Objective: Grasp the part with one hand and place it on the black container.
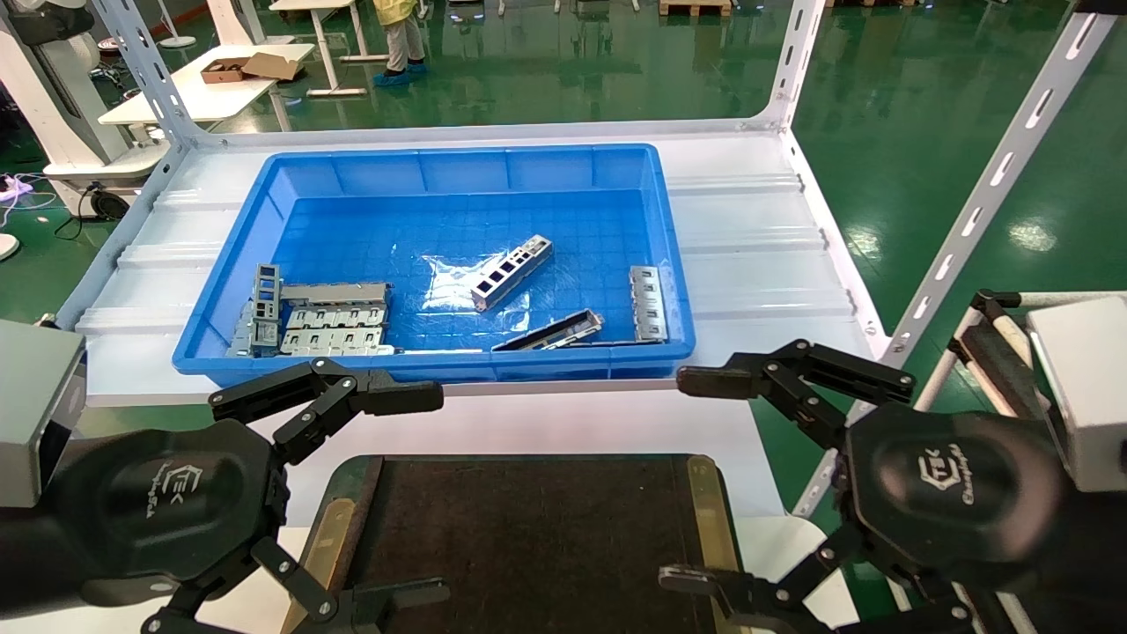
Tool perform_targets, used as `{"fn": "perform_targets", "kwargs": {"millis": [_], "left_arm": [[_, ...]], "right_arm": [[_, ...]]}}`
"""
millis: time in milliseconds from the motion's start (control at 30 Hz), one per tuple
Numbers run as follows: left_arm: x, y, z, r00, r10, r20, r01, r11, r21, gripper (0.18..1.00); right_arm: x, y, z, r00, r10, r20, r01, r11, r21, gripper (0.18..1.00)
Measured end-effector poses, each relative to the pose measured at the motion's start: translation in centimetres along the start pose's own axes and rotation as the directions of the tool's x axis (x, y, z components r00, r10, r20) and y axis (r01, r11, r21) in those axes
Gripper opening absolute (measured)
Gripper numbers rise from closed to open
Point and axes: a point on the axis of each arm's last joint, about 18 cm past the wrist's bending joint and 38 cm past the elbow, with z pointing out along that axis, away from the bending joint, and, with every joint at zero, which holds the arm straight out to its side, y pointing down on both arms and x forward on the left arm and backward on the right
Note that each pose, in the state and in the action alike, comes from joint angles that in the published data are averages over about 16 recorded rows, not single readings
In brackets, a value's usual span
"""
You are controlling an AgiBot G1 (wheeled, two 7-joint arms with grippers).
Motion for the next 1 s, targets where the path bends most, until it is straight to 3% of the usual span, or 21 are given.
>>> {"fn": "perform_targets", "kwargs": {"millis": [1000], "left_arm": [[0.00,0.00,0.00,1.000,0.000,0.000,0.000,1.000,0.000,1.000]], "right_arm": [[0.00,0.00,0.00,1.000,0.000,0.000,0.000,1.000,0.000,1.001]]}}
